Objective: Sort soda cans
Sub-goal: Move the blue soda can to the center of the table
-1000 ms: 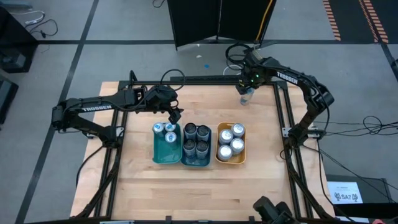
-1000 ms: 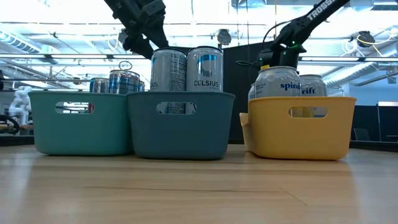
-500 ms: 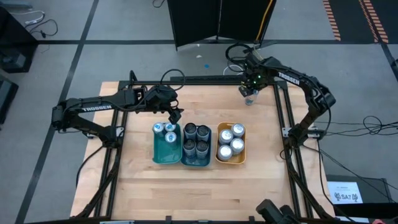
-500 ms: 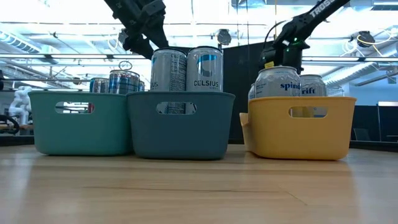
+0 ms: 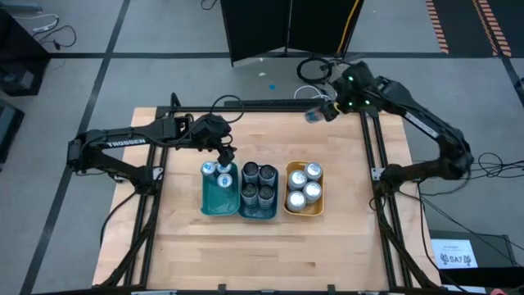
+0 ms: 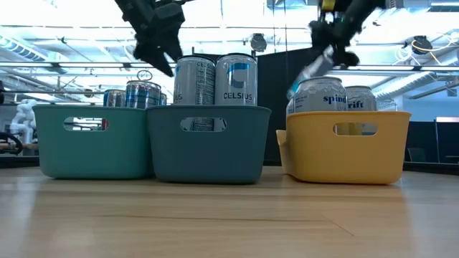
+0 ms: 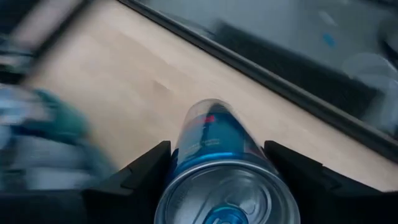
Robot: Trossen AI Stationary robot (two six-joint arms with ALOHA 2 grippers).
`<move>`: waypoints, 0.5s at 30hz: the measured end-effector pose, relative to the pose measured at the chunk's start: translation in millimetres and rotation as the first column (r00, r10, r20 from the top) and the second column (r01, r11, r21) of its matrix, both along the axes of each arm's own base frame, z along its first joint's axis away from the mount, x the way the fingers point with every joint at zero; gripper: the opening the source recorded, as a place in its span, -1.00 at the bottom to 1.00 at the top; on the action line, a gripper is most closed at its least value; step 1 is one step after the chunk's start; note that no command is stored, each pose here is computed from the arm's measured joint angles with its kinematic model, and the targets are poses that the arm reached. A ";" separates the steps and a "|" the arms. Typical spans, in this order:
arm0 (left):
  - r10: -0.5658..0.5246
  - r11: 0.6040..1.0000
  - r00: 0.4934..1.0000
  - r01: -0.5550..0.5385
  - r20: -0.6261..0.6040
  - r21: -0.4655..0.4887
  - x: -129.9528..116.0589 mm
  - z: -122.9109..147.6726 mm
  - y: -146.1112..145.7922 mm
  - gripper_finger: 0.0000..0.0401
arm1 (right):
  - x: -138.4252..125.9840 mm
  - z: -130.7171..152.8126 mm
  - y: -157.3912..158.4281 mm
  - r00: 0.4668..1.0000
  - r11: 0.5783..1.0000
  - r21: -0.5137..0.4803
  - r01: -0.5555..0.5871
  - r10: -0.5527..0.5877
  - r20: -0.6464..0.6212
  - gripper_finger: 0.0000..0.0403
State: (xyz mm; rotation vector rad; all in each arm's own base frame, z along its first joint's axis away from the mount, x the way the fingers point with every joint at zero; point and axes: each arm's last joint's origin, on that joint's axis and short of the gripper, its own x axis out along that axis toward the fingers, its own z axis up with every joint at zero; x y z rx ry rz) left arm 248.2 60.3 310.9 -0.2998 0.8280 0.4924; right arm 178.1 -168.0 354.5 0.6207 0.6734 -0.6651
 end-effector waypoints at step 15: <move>0.140 0.978 0.983 -0.155 -0.118 -0.139 -48.1 10.3 -17.5 0.61 | 72.8 40.8 110.0 0.825 0.879 -0.278 -0.387 0.465 0.322 0.10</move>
